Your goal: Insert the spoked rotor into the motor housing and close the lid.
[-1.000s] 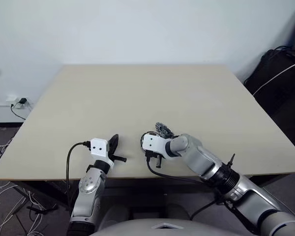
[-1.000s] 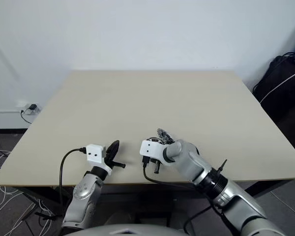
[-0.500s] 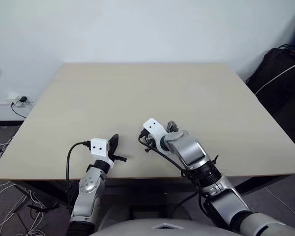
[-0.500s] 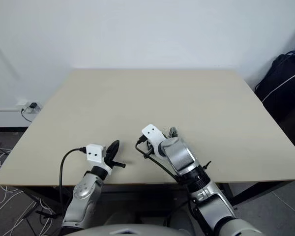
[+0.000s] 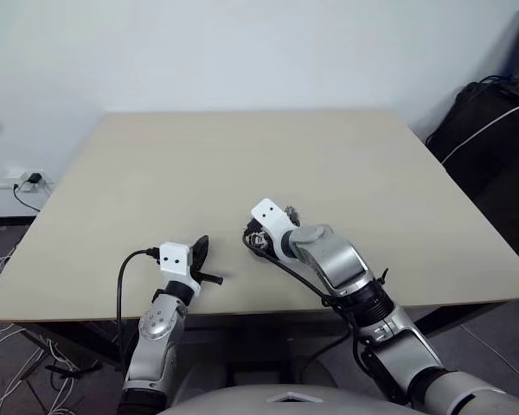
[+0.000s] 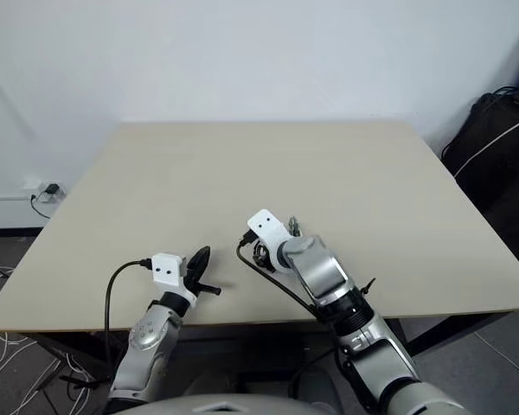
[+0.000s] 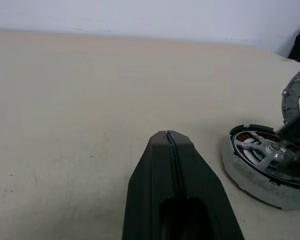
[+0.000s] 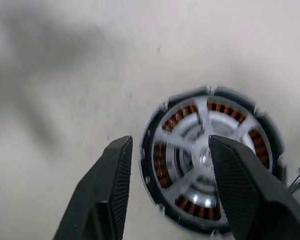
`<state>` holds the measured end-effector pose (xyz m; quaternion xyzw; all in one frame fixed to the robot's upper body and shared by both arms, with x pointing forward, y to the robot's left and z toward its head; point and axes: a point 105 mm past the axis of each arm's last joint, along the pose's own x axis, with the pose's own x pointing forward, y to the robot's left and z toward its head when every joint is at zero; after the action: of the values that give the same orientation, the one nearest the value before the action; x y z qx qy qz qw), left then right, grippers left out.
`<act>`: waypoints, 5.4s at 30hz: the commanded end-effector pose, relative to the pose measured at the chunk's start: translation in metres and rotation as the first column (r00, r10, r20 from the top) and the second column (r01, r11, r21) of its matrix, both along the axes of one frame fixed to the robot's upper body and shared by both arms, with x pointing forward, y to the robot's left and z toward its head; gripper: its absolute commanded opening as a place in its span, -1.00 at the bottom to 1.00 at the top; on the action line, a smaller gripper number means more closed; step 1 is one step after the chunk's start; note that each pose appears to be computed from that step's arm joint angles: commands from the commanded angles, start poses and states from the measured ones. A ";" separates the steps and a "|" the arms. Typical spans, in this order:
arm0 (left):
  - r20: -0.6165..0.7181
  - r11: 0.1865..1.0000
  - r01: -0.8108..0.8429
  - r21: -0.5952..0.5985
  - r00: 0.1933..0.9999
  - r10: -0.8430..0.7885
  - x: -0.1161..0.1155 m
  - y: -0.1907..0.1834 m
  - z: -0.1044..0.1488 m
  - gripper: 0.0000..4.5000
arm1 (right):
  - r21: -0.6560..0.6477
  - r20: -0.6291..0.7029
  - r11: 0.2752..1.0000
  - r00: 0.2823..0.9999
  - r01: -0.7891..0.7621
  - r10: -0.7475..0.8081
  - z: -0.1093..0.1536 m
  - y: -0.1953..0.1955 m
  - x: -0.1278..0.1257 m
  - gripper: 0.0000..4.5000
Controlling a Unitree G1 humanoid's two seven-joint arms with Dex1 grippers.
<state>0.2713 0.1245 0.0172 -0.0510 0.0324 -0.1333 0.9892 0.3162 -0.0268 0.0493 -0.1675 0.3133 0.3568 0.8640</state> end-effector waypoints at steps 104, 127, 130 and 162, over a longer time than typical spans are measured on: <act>0.049 0.997 0.064 0.036 0.997 -0.066 0.008 -0.003 0.019 -1.00 | 0.275 0.200 0.952 0.976 -0.136 0.082 -0.020 -0.049 0.020 0.98; 0.050 0.998 0.062 0.027 0.997 -0.063 0.008 -0.005 0.019 -1.00 | 0.276 0.193 0.956 0.980 -0.097 0.044 -0.026 -0.053 0.021 0.46; 0.050 0.997 0.066 0.026 0.996 -0.068 0.008 -0.006 0.019 -1.00 | 0.270 0.183 0.959 0.982 -0.090 0.040 -0.029 -0.051 0.020 0.46; -0.059 0.996 0.062 0.067 0.997 -0.058 0.019 -0.012 0.010 -1.00 | 0.133 0.032 0.989 0.997 -0.068 0.065 -0.055 -0.056 0.010 0.46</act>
<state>0.2793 0.1191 0.0110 -0.0307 0.0813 -0.1567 0.9838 0.3320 -0.0804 0.0037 -0.1264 0.2488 0.4058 0.8703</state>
